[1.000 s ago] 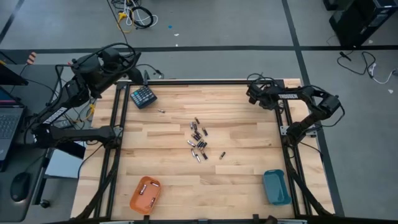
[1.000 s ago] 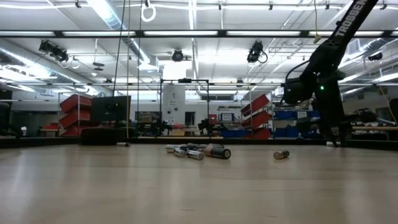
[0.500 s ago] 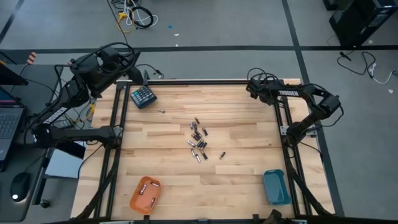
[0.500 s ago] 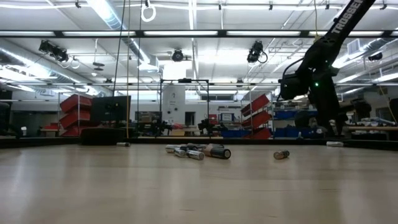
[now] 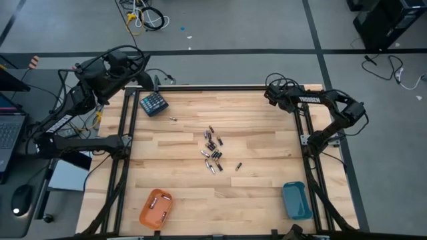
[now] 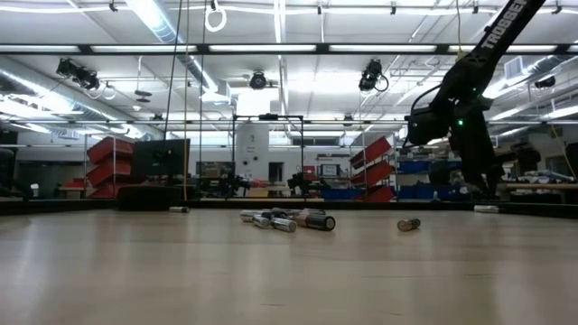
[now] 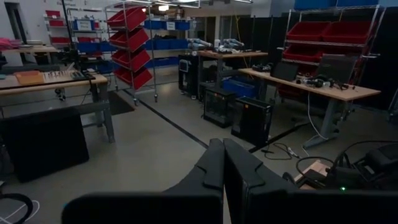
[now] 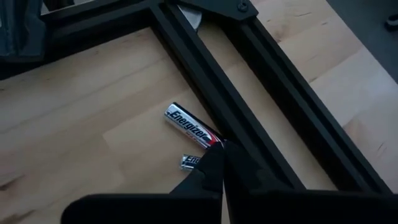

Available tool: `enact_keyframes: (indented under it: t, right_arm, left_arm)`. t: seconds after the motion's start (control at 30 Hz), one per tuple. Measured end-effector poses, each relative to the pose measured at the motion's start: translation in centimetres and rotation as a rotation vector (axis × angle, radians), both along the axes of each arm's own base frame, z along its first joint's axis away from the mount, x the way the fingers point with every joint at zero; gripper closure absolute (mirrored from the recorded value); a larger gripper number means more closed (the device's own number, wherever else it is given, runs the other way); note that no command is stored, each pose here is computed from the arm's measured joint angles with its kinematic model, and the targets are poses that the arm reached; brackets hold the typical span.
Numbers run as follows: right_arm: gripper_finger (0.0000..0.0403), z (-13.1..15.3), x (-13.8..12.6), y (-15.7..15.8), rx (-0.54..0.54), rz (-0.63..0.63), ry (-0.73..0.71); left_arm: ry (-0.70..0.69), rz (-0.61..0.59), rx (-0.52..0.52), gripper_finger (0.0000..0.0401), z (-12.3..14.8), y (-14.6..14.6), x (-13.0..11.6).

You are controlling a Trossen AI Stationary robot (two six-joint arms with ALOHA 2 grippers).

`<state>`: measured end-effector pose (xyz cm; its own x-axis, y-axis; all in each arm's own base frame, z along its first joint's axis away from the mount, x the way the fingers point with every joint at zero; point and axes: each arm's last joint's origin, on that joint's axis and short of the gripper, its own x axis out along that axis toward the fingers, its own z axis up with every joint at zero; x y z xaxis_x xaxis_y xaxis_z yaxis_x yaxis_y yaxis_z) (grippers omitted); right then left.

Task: Sort batteries
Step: Put the silver battery into the orange bin

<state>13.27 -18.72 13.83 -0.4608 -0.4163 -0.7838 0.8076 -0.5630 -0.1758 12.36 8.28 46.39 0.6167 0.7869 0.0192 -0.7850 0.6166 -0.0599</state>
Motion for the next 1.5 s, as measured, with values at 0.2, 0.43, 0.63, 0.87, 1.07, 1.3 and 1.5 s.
enact_keyframes:
  t: [0.2,0.43,0.63,0.87,1.07,1.3,1.5]
  right_arm:
    - [0.0402,-0.05,0.01,0.02,0.002,-0.004,-0.010]
    - [0.0403,-0.07,0.06,0.02,0.001,-0.016,-0.032]
    - [0.0403,-0.13,0.03,0.01,-0.015,-0.025,-0.030]
    - [0.0403,-0.48,0.00,0.33,-0.032,-0.016,-0.010]
    - [0.0403,-0.64,0.06,0.46,-0.043,-0.014,-0.011]
    - [0.0403,-0.81,0.18,0.57,0.028,-0.006,-0.082]
    - [0.0403,-0.72,-0.07,0.58,-0.005,-0.024,-0.034]
  left_arm:
    - [0.007,0.000,-0.004,0.0401,-0.07,0.00,0.00]
    - [0.026,0.000,-0.015,0.0401,-0.28,0.00,0.00]
    - [0.026,0.000,-0.014,0.0401,-0.28,0.00,0.00]
    - [0.039,0.000,-0.022,0.0401,-0.42,0.00,0.00]
    - [0.039,0.000,-0.022,0.0401,-0.43,0.00,0.00]
    - [0.039,0.000,-0.023,0.0401,-0.43,0.00,0.00]
    - [0.039,0.000,-0.023,0.0401,-0.43,0.00,0.00]
